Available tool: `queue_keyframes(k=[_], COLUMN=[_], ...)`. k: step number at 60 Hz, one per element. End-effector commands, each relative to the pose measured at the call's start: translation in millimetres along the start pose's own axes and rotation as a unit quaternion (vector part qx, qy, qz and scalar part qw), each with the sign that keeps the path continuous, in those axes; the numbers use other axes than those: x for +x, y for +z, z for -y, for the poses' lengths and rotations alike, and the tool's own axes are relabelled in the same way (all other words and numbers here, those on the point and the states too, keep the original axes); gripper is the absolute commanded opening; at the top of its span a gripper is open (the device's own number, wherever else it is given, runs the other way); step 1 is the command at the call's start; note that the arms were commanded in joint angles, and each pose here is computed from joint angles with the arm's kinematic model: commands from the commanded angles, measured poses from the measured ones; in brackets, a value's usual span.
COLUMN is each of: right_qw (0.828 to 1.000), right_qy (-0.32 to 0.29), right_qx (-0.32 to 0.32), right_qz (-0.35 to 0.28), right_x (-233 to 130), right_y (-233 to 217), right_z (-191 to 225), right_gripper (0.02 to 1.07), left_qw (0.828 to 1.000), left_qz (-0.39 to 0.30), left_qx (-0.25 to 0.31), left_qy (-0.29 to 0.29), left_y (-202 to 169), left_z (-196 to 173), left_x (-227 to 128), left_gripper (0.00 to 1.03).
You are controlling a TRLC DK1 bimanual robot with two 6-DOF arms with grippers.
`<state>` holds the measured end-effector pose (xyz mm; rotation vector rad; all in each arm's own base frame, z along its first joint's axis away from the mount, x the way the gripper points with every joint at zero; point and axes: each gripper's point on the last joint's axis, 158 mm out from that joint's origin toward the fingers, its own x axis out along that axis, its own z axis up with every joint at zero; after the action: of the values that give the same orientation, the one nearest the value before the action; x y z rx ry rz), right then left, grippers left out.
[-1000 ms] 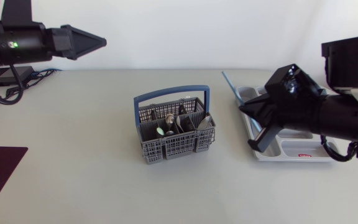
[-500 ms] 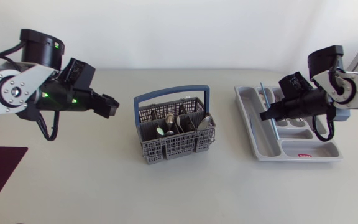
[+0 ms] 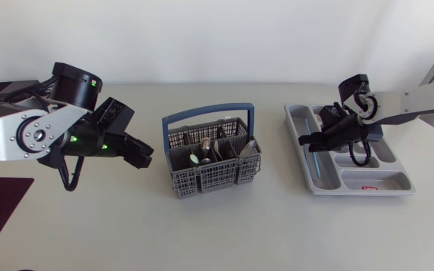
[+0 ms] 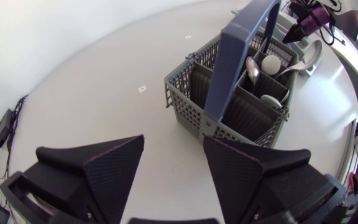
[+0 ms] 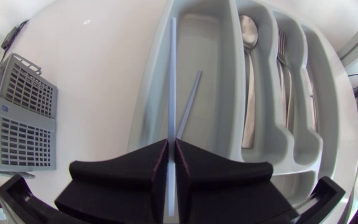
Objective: Sort the cutlery from the basket into the organizer compartments.
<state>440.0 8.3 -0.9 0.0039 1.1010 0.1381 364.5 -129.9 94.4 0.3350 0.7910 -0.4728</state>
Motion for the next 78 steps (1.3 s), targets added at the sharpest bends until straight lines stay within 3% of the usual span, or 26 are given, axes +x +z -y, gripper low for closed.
queue_keyframes(k=[1, 10, 22, 29, 42, 61, 78], right_qw=[1.0, 0.999, 0.999, 0.997, 0.993, 0.986, 0.978], right_qy=[0.007, 0.011, -0.011, 0.003, 0.032, 0.081, 0.124], right_qx=[0.026, 0.029, -0.001, -0.039, -0.078, -0.132, -0.158], right_qz=[-0.015, -0.019, 0.037, 0.066, 0.083, 0.061, 0.049], right_x=[8.6, 8.2, -35.2, -58.8, -68.1, -45.3, -51.2], right_y=[-5.6, -11.3, 5.3, 11.5, 16.3, 8.0, -10.8], right_z=[3.1, 3.4, -0.5, -29.4, -73.4, -134.8, -169.8], right_gripper=[0.14, 0.38, 0.65, 0.66, 0.66, 0.66, 0.66], left_qw=[1.0, 0.999, 0.999, 0.998, 0.998, 0.997, 0.998], left_qz=[-0.02, -0.021, -0.026, -0.034, -0.053, -0.057, -0.042], left_qx=[0.017, 0.027, 0.034, 0.036, 0.034, 0.035, 0.039], left_qy=[-0.011, -0.021, -0.025, -0.028, -0.028, -0.034, -0.03], left_y=[-15.0, -15.7, -18.4, -21.0, -23.6, -17.4, -0.2], left_z=[11.7, 22.6, 26.6, 28.1, 25.6, 30.5, 26.2], left_x=[7.7, 8.7, 10.6, 16.9, 31.1, 46.6, 58.4], left_gripper=[0.66, 0.66, 0.65, 0.65, 0.65, 0.65, 0.65])
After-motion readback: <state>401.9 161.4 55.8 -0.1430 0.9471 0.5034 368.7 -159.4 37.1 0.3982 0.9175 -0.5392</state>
